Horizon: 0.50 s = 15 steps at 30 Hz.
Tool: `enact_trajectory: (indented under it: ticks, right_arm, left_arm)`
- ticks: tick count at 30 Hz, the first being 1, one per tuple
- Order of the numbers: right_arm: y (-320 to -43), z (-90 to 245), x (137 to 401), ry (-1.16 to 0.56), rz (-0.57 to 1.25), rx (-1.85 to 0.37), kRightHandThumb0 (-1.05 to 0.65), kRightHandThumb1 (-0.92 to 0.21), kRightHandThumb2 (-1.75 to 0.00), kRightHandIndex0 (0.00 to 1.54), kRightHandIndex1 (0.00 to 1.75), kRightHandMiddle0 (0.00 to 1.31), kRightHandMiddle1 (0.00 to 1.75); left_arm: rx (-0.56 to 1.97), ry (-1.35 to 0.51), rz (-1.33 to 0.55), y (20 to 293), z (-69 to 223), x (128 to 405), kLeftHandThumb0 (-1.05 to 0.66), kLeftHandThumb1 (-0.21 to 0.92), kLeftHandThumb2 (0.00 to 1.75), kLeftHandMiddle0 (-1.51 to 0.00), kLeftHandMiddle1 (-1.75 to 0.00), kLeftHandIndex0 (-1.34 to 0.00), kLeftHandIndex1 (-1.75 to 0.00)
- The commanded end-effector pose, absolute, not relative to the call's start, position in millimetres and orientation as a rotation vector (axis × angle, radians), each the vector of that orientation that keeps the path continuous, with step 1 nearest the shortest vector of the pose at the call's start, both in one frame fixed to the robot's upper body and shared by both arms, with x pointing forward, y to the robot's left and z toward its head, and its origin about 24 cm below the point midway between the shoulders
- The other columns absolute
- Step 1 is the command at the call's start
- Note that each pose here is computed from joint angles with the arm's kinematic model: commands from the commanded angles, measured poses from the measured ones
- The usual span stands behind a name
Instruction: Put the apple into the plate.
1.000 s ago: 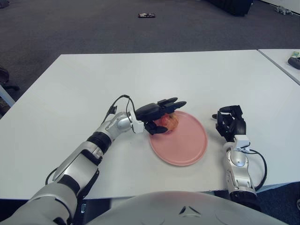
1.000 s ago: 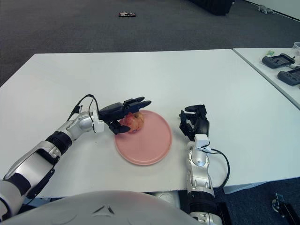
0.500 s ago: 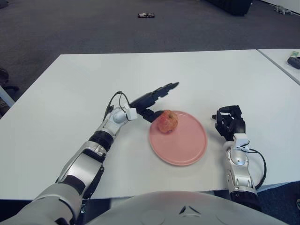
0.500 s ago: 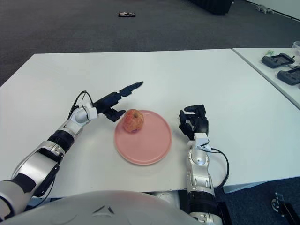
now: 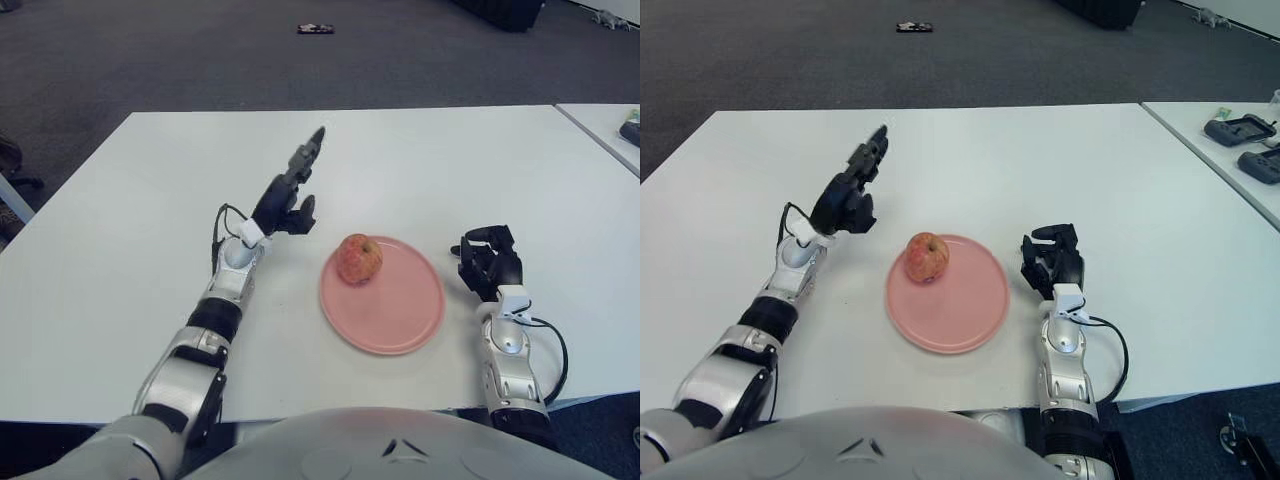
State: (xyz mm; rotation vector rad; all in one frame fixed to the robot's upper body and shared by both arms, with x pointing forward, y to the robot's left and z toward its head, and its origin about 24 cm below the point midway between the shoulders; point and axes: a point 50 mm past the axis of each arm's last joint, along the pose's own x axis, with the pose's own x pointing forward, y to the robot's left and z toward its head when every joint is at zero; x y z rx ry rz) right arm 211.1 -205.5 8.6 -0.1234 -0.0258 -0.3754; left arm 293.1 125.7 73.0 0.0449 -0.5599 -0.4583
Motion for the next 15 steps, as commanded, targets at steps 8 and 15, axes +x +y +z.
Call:
enact_trajectory:
  ticks: [8, 15]
  right_arm:
    - [-205, 12, 214, -0.073, -0.377, -0.108, -0.34, -0.92, -0.53, 0.52, 1.19, 0.19, 1.75]
    - [-205, 12, 214, -0.082, -0.371, -0.108, -0.34, -0.92, -0.53, 0.52, 1.19, 0.19, 1.75]
  left_arm:
    - [-0.349, -0.425, -0.219, 151, 51, 297, -1.00, 0.92, 0.94, -0.04, -0.02, -0.01, -0.01]
    - [-0.371, -0.369, -0.033, 157, 40, 294, -0.74, 0.92, 0.86, -0.11, -0.70, 0.00, -0.92]
